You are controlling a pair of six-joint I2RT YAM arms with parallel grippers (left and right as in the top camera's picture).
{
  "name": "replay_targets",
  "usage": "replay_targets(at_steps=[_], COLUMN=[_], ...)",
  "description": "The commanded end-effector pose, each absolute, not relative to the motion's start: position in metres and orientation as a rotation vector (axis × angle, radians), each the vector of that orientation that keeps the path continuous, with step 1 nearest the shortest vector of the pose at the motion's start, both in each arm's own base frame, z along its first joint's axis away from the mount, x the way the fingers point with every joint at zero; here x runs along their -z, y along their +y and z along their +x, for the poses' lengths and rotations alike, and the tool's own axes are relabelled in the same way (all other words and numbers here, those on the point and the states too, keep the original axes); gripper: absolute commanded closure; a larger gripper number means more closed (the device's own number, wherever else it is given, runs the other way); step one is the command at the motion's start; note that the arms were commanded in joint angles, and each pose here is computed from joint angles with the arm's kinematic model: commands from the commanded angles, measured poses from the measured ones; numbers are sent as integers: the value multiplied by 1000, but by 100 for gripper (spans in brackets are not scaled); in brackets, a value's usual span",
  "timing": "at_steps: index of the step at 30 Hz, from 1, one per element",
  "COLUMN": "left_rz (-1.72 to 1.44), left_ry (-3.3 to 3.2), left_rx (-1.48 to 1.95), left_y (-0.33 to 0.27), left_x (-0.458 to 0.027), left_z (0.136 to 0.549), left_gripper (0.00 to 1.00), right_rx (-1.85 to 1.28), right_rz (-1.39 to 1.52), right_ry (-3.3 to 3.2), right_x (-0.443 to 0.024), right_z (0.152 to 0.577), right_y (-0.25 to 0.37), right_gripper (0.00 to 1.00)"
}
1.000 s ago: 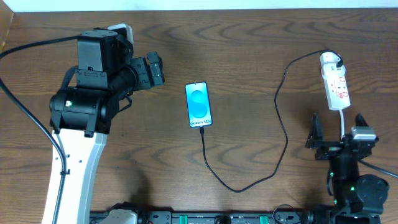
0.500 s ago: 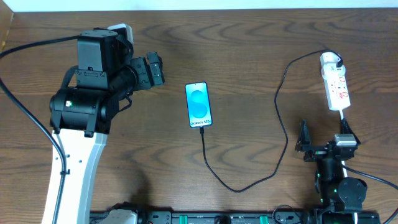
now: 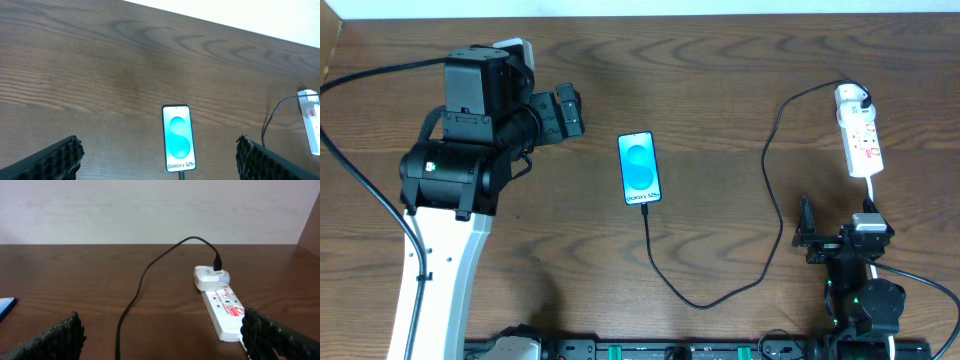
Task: Plug charger to phone and switch on socket
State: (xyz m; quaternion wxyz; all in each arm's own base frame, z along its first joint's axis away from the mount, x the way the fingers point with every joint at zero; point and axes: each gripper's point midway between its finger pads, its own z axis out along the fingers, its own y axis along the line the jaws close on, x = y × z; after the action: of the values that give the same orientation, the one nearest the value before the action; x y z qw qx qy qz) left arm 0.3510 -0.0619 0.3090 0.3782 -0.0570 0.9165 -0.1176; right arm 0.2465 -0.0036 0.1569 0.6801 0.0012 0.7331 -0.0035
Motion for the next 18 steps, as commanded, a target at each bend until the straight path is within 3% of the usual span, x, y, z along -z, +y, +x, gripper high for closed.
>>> replay_targets(at_steps=[1, 18], left_rz=[-135, -135], left_ry=[2337, 2341], left_rx=[284, 281], left_y=[-60, -60], left_x=[-310, -309], left_z=[351, 350], left_gripper=[1, 1], right_rx=[17, 17], right_rz=[-6, -6], right_ry=[1645, 1645], right_x=[-157, -157], right_z=[246, 246], right_y=[-3, -3], right_gripper=[1, 1])
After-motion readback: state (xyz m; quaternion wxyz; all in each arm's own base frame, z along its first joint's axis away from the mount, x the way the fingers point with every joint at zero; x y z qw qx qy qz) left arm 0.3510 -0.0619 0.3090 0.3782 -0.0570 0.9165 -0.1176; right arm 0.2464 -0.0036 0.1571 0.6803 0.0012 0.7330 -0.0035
